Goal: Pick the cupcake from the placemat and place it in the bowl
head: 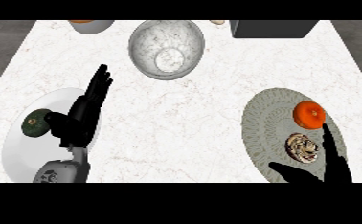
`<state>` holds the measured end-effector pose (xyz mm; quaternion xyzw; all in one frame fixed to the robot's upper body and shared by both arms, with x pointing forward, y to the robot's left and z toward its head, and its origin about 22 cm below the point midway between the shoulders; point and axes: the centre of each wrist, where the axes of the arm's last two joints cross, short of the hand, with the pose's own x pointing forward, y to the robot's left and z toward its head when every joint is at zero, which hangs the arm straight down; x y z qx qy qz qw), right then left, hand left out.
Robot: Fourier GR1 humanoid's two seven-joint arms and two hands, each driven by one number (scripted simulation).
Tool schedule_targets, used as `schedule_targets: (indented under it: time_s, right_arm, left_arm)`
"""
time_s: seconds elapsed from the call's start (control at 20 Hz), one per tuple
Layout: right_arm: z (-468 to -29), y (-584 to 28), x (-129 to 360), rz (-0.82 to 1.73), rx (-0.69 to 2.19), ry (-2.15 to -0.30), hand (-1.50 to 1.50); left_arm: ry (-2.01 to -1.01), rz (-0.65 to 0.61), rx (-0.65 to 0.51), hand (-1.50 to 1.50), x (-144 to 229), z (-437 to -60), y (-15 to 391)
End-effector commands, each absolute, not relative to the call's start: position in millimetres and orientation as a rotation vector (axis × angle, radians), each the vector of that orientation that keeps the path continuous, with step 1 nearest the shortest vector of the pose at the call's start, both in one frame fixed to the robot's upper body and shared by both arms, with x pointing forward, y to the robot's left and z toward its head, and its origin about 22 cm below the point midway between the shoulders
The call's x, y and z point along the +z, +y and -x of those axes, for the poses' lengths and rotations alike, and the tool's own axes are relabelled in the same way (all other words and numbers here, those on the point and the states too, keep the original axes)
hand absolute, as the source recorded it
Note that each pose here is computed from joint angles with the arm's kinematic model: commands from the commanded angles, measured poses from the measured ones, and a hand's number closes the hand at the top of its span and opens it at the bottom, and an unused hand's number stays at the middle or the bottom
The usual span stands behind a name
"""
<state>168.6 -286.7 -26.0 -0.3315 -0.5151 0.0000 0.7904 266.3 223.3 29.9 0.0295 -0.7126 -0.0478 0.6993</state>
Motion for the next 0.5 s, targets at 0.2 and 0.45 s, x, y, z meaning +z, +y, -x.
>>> schedule_targets:
  time_s: [0.2, 0.45]
  right_arm:
    - [-177.2, -288.6, -37.6, 0.670, 0.236, -1.155, 1.50]
    - [-188.1, -278.8, -47.9, 0.683, 0.302, -1.159, 1.50]
  left_arm:
    - [-1.584, -0.066, -0.103, 0.00, 25.4, -270.6, 219.3]
    - [-1.592, -0.062, -0.092, 0.00, 17.0, -272.4, 225.4]
